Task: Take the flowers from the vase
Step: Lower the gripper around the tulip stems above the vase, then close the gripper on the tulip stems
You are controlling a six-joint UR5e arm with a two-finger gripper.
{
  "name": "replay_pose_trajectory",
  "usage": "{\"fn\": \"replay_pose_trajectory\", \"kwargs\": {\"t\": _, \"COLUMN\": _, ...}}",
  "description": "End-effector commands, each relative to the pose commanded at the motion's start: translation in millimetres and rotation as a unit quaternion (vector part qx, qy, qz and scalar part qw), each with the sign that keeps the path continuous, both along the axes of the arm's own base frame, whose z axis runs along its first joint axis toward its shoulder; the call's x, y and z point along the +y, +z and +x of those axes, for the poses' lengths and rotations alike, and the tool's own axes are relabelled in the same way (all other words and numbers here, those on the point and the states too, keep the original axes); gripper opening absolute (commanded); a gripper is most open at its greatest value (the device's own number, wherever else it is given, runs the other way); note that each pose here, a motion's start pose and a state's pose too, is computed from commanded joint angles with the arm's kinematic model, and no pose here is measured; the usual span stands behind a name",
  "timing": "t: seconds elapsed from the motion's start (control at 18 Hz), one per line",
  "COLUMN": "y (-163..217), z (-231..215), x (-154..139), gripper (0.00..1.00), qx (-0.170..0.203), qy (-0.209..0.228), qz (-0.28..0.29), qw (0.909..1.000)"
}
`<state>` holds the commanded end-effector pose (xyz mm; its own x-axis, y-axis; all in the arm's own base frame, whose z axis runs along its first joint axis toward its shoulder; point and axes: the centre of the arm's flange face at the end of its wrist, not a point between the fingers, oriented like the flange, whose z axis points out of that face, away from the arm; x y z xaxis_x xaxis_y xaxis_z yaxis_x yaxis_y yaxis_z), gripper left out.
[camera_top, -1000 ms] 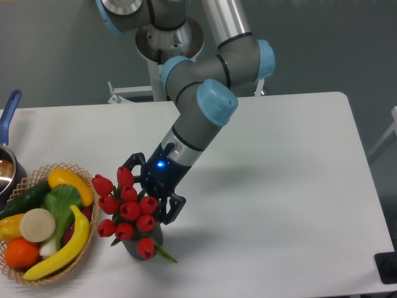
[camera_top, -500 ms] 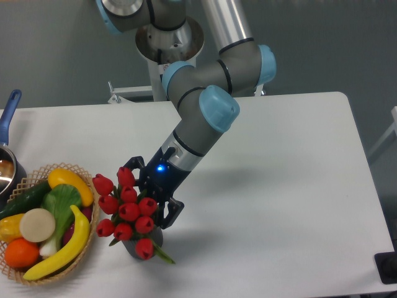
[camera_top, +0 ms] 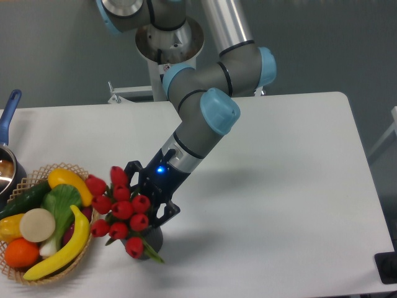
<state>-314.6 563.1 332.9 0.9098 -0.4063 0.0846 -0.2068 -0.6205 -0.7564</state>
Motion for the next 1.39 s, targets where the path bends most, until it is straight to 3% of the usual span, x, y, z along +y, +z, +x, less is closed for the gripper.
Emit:
{"fn": "replay_pose_trajectory", "kwargs": {"t": 0.11, "y": 3, "z": -1, "x": -1, "gripper": 0.40, "qx": 0.001, "qy": 0.001, "qz": 0.002, "qw": 1.0000}}
{"fn": "replay_pose_trajectory", "kwargs": {"t": 0.83, "y": 8, "z": -10, "x": -9, "gripper": 0.40, "qx": -0.017, "qy": 0.013, "qz": 0.013, "qw": 0.9997}}
{"fn": "replay_pose_trajectory", "kwargs": {"t": 1.39, "y": 65, "z": -3, "x": -21, "gripper": 0.40, "qx": -0.055, "qy": 0.044, "qz": 0.049, "qw": 0.9963}}
